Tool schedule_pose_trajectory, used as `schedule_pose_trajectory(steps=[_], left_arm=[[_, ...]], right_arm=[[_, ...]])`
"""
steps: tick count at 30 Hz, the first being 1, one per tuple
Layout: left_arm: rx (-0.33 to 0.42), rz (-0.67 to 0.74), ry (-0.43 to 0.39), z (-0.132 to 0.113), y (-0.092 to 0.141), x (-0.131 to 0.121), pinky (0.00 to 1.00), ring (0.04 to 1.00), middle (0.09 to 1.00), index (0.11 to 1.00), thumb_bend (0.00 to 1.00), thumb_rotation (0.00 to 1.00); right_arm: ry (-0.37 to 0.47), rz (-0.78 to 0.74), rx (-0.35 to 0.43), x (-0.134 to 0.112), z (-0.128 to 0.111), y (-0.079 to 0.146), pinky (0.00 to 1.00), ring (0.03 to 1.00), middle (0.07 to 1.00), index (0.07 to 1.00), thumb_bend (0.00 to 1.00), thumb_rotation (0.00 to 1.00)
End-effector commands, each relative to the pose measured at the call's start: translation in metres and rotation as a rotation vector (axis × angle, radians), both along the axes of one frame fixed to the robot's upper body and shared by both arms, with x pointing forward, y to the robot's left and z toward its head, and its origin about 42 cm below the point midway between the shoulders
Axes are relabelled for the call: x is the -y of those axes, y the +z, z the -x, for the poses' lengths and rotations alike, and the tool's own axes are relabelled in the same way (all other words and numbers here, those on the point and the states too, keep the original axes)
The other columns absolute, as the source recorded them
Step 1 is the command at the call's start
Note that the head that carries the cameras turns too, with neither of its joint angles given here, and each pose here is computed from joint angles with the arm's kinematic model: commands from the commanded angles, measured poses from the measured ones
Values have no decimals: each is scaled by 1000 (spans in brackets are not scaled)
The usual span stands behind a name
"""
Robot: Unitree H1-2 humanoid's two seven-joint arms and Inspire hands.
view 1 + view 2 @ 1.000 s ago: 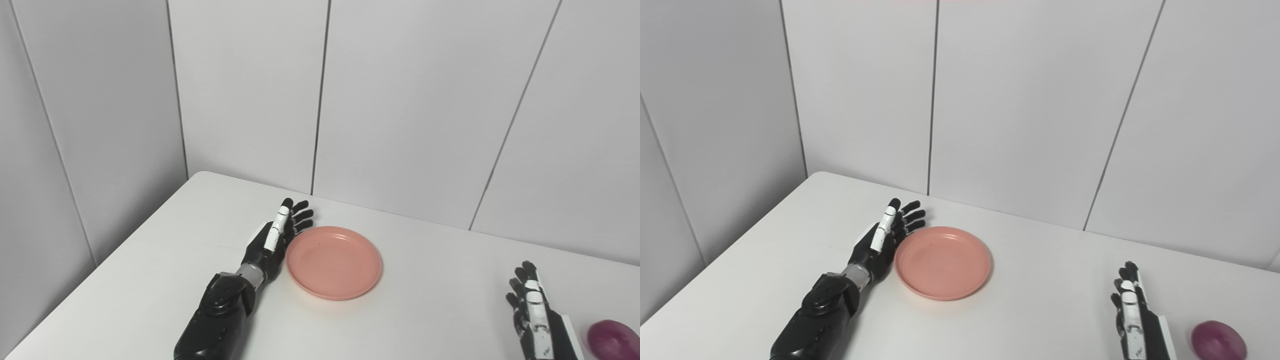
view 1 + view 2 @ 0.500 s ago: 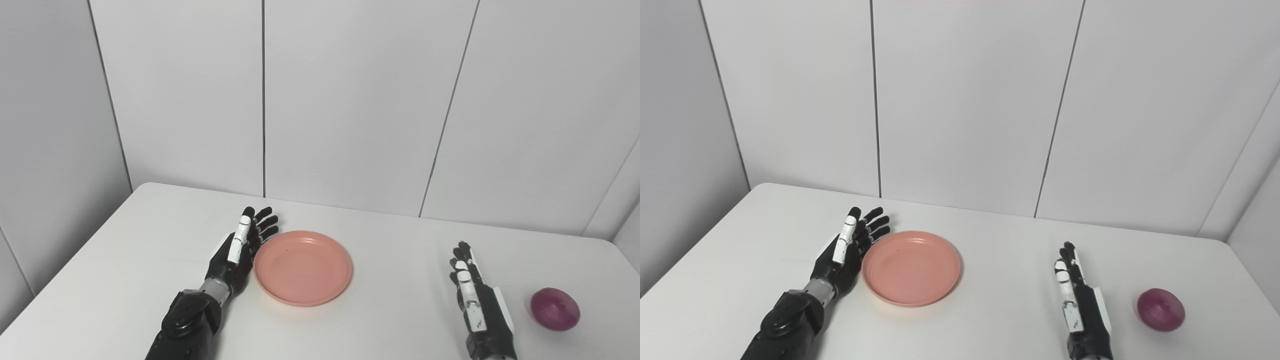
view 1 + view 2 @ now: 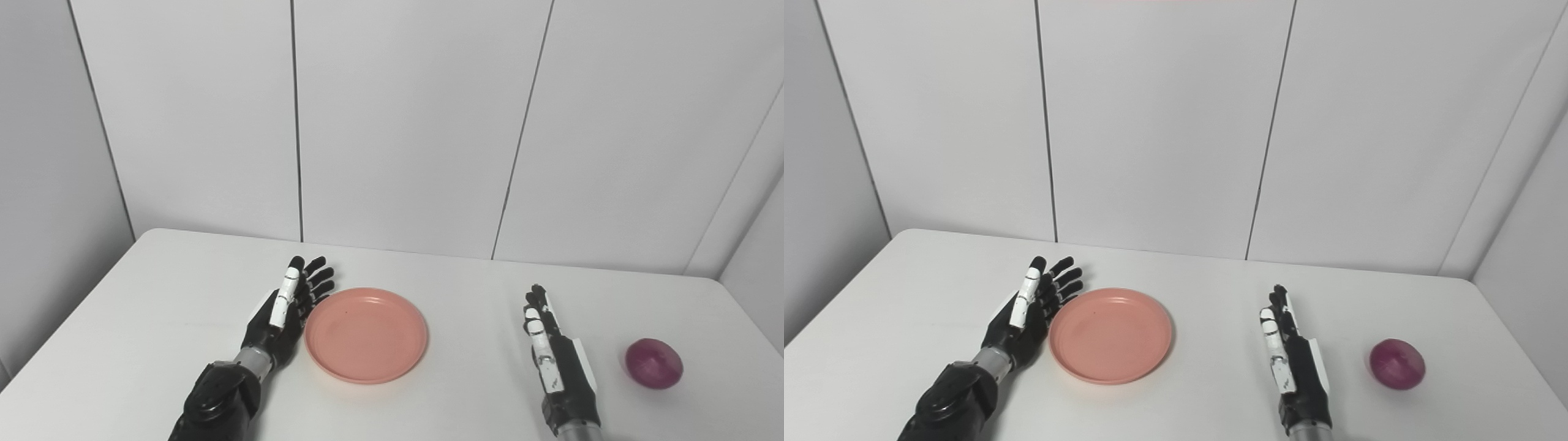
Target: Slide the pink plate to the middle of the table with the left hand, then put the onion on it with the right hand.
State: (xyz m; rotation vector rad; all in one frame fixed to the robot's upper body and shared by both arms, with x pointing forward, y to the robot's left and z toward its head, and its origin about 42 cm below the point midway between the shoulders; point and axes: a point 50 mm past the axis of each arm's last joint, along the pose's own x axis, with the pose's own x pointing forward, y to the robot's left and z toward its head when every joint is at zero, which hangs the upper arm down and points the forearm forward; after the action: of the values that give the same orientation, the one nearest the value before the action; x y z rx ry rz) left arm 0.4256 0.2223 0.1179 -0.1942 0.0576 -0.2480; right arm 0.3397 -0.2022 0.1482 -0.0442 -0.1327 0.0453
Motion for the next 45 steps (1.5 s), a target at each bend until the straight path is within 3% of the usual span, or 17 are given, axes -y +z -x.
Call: schedule_pose_trajectory(steps=[1, 15, 25, 38, 45], left_arm=[[81, 6, -24, -9, 24, 9, 935, 925, 923, 909, 673, 1000], [91, 41, -48, 4, 28, 39, 943, 938, 936, 924, 705, 1000], [102, 27, -53, 10, 39, 47, 973, 949, 944, 933, 696, 1000], [92, 22, -76, 14, 35, 52, 979, 954, 953, 944, 684, 1000], [77, 17, -95, 18, 32, 58, 984, 956, 954, 941, 698, 1000]], right_arm=[[9, 2, 99, -7, -11, 25, 1000, 979, 971, 982, 583, 951], [9, -8, 91, -11, -14, 28, 1000, 992, 989, 988, 572, 959], [5, -9, 93, -13, -14, 30, 1000, 981, 977, 977, 569, 952], [6, -11, 90, -17, -16, 31, 1000, 978, 971, 972, 607, 939], [9, -14, 85, -18, -18, 31, 1000, 988, 991, 988, 573, 955]])
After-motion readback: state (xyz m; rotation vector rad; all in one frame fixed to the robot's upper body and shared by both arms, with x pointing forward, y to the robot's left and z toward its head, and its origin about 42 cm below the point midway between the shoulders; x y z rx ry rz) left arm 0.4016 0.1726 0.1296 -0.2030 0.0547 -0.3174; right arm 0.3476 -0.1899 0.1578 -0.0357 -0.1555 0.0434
